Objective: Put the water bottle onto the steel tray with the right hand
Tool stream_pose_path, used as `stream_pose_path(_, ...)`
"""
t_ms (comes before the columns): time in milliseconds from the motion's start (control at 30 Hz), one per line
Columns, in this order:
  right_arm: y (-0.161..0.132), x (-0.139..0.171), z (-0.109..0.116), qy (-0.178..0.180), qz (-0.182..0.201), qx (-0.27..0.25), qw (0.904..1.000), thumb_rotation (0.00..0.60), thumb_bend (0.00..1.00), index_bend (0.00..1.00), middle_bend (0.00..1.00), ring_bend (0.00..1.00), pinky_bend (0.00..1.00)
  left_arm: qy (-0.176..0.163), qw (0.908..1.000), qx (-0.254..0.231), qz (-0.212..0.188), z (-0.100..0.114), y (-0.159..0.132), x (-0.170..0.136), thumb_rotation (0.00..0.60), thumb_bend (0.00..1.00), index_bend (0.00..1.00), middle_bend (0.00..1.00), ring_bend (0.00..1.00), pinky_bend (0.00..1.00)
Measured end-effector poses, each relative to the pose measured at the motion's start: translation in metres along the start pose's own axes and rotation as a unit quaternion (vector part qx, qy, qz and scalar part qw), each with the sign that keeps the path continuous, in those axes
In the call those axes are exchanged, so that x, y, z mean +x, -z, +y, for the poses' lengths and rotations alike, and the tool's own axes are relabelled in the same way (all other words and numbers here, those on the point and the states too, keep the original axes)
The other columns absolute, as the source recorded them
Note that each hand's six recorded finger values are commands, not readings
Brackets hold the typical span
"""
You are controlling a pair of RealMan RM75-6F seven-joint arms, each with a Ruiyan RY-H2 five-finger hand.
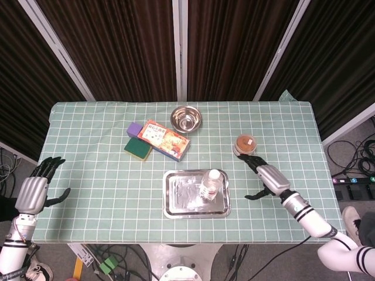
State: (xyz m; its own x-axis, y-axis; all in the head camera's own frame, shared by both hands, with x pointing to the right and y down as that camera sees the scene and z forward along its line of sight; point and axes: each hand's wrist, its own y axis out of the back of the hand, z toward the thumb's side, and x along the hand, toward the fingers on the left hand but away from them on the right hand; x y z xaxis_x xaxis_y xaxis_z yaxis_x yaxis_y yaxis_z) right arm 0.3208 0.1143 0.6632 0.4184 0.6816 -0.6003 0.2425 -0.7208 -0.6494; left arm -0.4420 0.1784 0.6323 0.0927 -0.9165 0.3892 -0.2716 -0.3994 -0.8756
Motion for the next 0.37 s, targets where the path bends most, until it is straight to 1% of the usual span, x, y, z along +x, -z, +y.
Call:
stream_pose_path(33, 0.004, 0.007, 0.005, 0.018, -0.014, 0.044, 0.9988, 0.6, 0.0, 0.0, 0.0, 0.0, 0.0, 0.0, 1.0, 0.0, 0.0, 0.0, 0.0, 0.0, 0.543, 0.31, 0.19, 0.21, 0.11, 0.19)
stream_pose_path(100, 0.01, 0.019, 0.013, 0.046, -0.038, 0.107, 0.9925, 0.6, 0.0, 0.0, 0.0, 0.0, 0.0, 0.001, 1.0, 0.0, 0.0, 0.0, 0.0, 0.0, 0.541, 0.31, 0.19, 0.21, 0.11, 0.19)
stream_pose_path(133, 0.014, 0.025, 0.017, 0.06, -0.052, 0.144, 0.9863, 0.6, 0.0, 0.0, 0.0, 0.0, 0.0, 0.001, 1.0, -0.001, -0.001, 0.0, 0.0, 0.001, 0.539, 0.31, 0.19, 0.21, 0.11, 0.19)
stream_pose_path(167, 0.016, 0.03, 0.02, 0.068, -0.063, 0.169, 0.9813, 0.6, 0.0, 0.0, 0.0, 0.0, 0.0, 0.001, 1.0, -0.002, -0.001, -0.001, 0.0, 0.001, 0.538, 0.31, 0.19, 0.21, 0.11, 0.19)
stream_pose_path(233, 0.022, 0.041, 0.023, 0.081, -0.086, 0.211, 0.9704, 0.6, 0.0, 0.0, 0.0, 0.0, 0.0, 0.001, 1.0, -0.003, -0.002, -0.002, -0.001, 0.002, 0.542, 0.31, 0.18, 0.21, 0.11, 0.19)
stream_pose_path(267, 0.024, 0.045, 0.024, 0.086, -0.095, 0.222, 0.9666, 0.6, 0.0, 0.0, 0.0, 0.0, 0.0, 0.0, 1.0, -0.004, -0.002, -0.002, -0.001, 0.003, 0.541, 0.31, 0.18, 0.21, 0.11, 0.19)
stream_pose_path(333, 0.029, 0.055, 0.027, 0.1, -0.114, 0.234, 0.9605, 0.6, 0.0, 0.0, 0.0, 0.0, 0.0, 0.0, 1.0, -0.004, -0.002, -0.003, -0.001, 0.003, 0.54, 0.31, 0.19, 0.21, 0.11, 0.19)
stream_pose_path(367, 0.031, 0.06, 0.028, 0.106, -0.121, 0.232, 0.9594, 0.6, 0.0, 0.0, 0.0, 0.0, 0.0, 0.0, 1.0, -0.005, -0.002, -0.003, 0.0, 0.004, 0.54, 0.31, 0.19, 0.21, 0.11, 0.19)
